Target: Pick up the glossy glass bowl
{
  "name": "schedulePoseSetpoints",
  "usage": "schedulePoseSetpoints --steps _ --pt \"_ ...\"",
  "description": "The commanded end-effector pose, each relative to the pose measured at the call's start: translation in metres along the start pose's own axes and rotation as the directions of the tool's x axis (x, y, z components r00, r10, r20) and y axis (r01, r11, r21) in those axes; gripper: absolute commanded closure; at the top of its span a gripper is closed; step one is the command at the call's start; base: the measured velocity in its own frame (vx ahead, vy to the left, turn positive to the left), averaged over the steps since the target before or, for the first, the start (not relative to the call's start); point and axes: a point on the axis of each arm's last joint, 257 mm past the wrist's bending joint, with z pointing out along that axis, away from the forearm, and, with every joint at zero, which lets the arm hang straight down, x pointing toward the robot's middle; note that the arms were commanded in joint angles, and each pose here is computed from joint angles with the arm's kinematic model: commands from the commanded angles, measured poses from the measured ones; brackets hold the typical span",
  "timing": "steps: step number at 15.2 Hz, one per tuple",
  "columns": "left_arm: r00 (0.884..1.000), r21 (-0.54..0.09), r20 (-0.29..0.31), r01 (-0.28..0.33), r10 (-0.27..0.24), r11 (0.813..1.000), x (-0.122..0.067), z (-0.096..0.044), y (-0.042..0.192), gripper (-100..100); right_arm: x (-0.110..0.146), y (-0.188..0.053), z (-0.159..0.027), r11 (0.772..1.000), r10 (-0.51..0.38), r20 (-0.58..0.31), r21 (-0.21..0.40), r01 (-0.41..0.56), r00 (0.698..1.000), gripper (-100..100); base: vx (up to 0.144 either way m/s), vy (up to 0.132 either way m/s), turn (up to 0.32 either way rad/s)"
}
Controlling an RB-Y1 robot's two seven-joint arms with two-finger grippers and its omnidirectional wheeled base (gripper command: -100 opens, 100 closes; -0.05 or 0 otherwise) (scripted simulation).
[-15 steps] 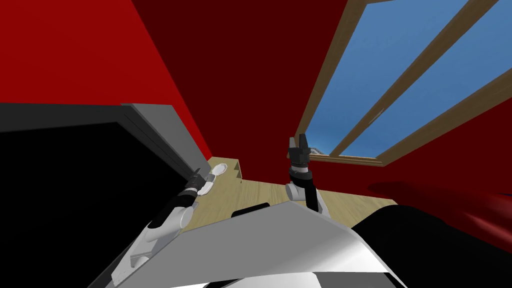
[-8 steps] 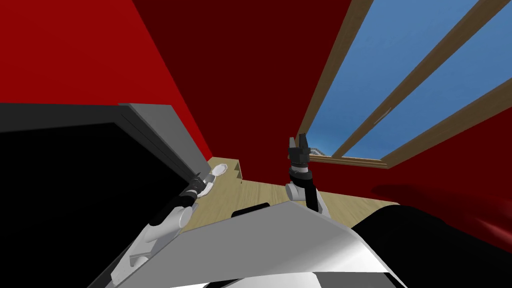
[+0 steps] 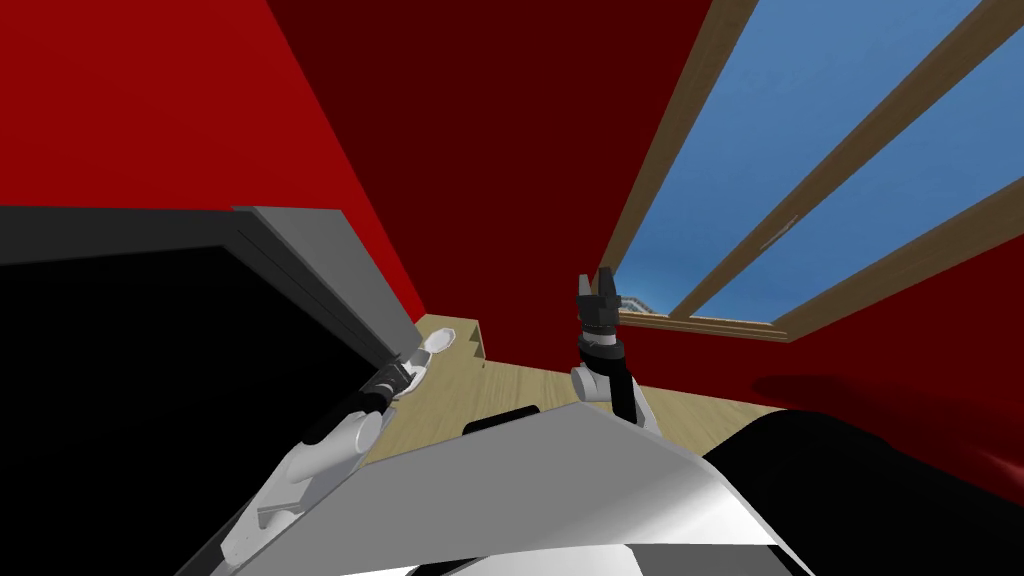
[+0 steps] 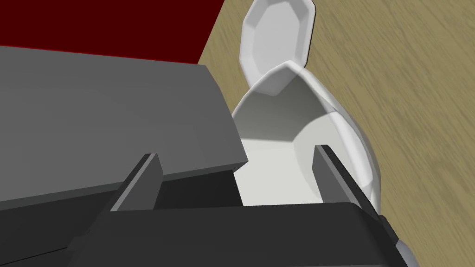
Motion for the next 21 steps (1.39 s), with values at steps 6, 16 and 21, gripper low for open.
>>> schedulePoseSetpoints --steps 6,16,21 --pt "0.993 -0.169 0.076 0.106 -0.094 0.980 -0.026 0.004 0.049 -100 0.000 0.000 0.000 1.000 0.000 0.000 0.000 0.000 1.000 0 0.035 -0.003 0.030" --pt "0.970 -0.325 0.172 0.221 -0.173 0.920 -0.047 -0.002 0.096 -100 0.000 0.000 0.000 1.000 0.000 0.000 0.000 0.000 1.000 0 0.029 0.002 0.023" --pt "0.955 -0.382 0.216 0.274 -0.203 0.882 -0.055 -0.008 0.115 -100 0.000 0.000 0.000 1.000 0.000 0.000 0.000 0.000 1.000 0 0.028 0.005 0.022"
